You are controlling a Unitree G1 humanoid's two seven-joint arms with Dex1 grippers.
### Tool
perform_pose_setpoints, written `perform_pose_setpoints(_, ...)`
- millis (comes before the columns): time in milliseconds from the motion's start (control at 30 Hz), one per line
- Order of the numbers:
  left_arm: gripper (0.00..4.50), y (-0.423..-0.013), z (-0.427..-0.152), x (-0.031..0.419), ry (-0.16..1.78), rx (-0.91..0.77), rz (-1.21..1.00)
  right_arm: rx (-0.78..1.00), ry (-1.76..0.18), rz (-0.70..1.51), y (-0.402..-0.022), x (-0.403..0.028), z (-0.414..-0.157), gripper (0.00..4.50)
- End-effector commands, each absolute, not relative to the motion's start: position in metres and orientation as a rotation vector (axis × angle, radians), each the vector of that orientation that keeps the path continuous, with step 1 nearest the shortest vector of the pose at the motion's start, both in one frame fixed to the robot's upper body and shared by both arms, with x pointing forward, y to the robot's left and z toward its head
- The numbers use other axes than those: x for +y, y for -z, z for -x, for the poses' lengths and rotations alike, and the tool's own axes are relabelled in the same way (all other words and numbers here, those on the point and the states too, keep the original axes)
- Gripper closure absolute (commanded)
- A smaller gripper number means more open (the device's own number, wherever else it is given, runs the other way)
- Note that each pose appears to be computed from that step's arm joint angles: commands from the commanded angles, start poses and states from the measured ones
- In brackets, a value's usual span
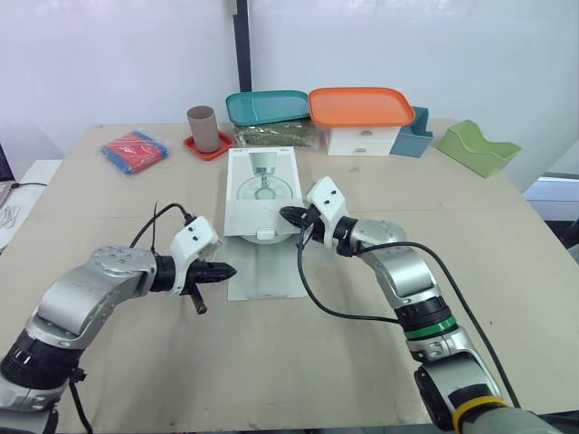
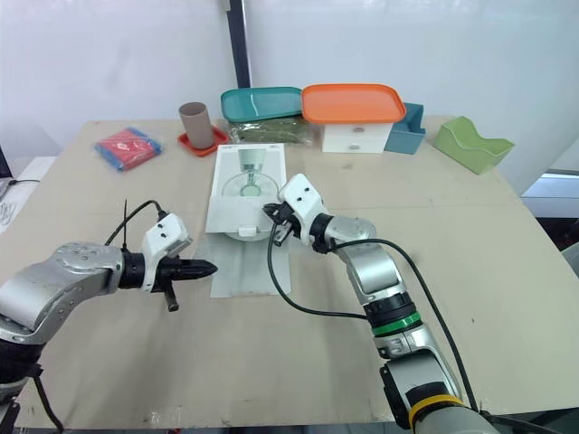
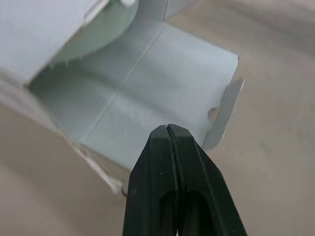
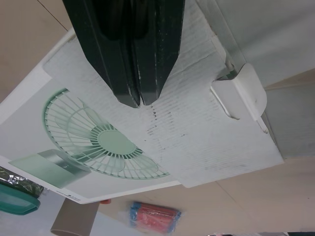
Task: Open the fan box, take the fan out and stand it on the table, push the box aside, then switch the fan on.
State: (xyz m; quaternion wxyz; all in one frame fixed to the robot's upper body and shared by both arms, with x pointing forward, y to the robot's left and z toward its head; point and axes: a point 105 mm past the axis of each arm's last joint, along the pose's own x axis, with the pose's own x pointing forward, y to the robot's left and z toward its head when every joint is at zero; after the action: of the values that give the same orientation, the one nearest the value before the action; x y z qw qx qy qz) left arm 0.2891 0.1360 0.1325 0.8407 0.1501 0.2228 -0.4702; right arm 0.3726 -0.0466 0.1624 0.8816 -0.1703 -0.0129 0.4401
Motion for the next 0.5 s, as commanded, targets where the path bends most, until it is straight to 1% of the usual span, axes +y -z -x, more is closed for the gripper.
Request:
perform_pose_setpoints(33, 4.5, -0.144, -0.301, 0.152, 0.904, 0.421, -0.335, -0.014, -0.927, 0.358, -0.157, -0.044, -0.37, 4.47)
perform_pose_setpoints(167, 4.5, -0.144, -0.318, 0.165, 0.779, 0.386, -0.335, -0.015, -0.932, 0.358, -0.157, -0.043, -0.37, 4.47)
perform_pose_setpoints(500, 4.5, -0.151, -0.348, 0.174, 0.568, 0.241, -0.256, -0.011, -0.933, 0.361, -0.157, -0.044, -0.37, 4.47)
